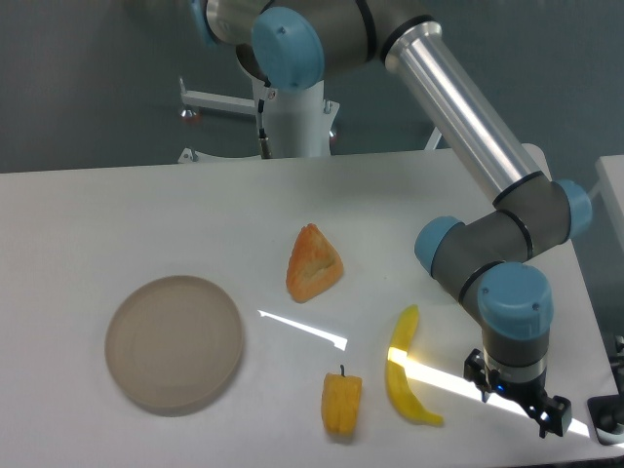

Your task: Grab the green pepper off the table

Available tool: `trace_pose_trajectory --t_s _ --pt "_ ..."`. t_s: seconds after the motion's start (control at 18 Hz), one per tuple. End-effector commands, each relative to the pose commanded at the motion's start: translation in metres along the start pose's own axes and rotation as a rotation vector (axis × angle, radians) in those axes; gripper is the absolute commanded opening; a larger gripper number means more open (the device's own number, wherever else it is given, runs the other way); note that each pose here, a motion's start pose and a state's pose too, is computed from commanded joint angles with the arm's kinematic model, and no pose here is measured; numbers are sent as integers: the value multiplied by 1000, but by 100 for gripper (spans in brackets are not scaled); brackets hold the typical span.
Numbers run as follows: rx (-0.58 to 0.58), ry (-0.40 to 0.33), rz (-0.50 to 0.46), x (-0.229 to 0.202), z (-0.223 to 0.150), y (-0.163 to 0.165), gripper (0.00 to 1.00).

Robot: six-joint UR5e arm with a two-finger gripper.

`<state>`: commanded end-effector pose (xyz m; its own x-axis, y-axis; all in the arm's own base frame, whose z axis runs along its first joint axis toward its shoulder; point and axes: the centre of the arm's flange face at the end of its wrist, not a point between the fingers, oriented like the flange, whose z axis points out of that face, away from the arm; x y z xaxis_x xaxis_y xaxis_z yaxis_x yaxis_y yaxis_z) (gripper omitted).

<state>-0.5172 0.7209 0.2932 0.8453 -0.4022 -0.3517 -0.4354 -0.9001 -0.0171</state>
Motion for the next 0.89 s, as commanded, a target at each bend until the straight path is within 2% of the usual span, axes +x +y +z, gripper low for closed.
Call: trace_pose_trajectory --t_s 0.61,0.78,0.89 --pt "-2 1 -1 1 -9 2 100" --pt "-4 30 -3 7 -12 7 100" --pt "6 86 -25 7 -20 29 100"
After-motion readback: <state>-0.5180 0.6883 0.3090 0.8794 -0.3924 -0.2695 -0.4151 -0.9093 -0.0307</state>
